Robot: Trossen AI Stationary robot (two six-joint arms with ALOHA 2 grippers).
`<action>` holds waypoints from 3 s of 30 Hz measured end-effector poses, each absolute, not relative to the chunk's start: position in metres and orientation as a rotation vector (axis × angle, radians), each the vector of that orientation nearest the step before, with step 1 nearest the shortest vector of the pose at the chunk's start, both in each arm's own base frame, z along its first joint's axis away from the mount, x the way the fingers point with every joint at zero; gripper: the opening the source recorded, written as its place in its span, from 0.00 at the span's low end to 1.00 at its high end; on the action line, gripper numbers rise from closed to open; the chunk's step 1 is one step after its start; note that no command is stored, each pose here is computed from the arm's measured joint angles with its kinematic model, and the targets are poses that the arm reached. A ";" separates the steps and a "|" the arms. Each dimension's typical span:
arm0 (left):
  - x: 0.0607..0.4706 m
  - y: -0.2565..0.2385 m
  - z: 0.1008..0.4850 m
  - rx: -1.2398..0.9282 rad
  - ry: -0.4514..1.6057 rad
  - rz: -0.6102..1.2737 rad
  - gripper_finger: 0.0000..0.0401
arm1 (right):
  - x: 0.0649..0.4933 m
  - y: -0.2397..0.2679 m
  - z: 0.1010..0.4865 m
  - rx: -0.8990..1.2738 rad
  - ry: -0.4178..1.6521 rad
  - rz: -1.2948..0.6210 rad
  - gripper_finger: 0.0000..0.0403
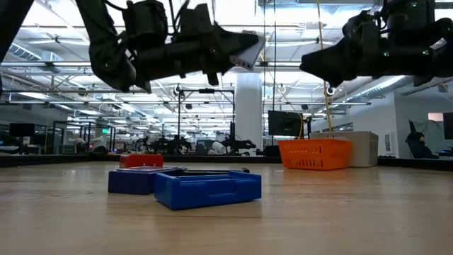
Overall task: Pick & Place Office items
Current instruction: Put the blue charger adapter into the orange bin
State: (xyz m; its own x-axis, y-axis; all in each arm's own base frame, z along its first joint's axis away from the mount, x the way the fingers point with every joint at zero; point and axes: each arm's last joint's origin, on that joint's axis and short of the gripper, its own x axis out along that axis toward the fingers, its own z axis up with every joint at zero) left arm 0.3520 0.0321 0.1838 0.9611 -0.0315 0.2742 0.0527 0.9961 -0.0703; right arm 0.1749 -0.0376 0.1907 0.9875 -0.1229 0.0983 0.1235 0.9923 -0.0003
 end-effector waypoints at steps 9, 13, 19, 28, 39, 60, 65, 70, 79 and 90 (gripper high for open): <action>0.372 0.029 0.188 -0.058 -0.300 -0.072 0.30 | 0.204 -0.031 0.190 0.021 -0.095 -0.061 0.64; 0.378 0.030 0.190 -0.035 -0.273 -0.076 0.30 | 0.220 -0.028 0.195 0.023 -0.090 -0.032 0.65; 0.380 0.030 0.192 -0.024 -0.273 -0.075 0.30 | 0.237 -0.020 0.195 0.025 -0.073 0.014 0.63; 0.380 0.027 0.192 -0.027 -0.273 -0.086 0.30 | 0.257 -0.011 0.196 0.004 -0.062 0.051 0.56; 0.380 0.024 0.192 -0.018 -0.270 -0.105 0.30 | 0.259 -0.012 0.197 -0.042 -0.068 0.047 0.33; 0.372 0.033 0.207 -0.114 -0.209 -0.097 0.62 | 0.256 -0.024 0.191 0.044 0.028 0.012 0.29; 0.365 0.037 0.219 -0.134 -0.096 -0.077 0.73 | 0.248 -0.029 0.195 0.049 0.097 -0.016 0.29; 0.357 0.040 0.222 -0.163 0.057 -0.051 0.78 | 0.235 -0.035 0.196 0.035 0.210 -0.060 0.29; 0.357 0.040 0.218 -0.110 0.090 -0.020 0.82 | 0.213 -0.055 0.170 0.051 0.318 -0.282 0.29; 0.341 0.039 0.204 -0.052 0.000 0.019 0.77 | 0.195 -0.071 0.147 0.116 0.467 -0.378 0.29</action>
State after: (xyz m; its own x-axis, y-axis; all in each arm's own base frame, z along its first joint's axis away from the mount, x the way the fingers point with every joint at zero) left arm 0.3412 0.0389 0.2044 0.9998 0.0191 -0.0003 -0.0191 0.9985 -0.0519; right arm 0.1947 -0.0711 0.1471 0.8253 -0.3285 -0.4593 0.3807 0.9244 0.0231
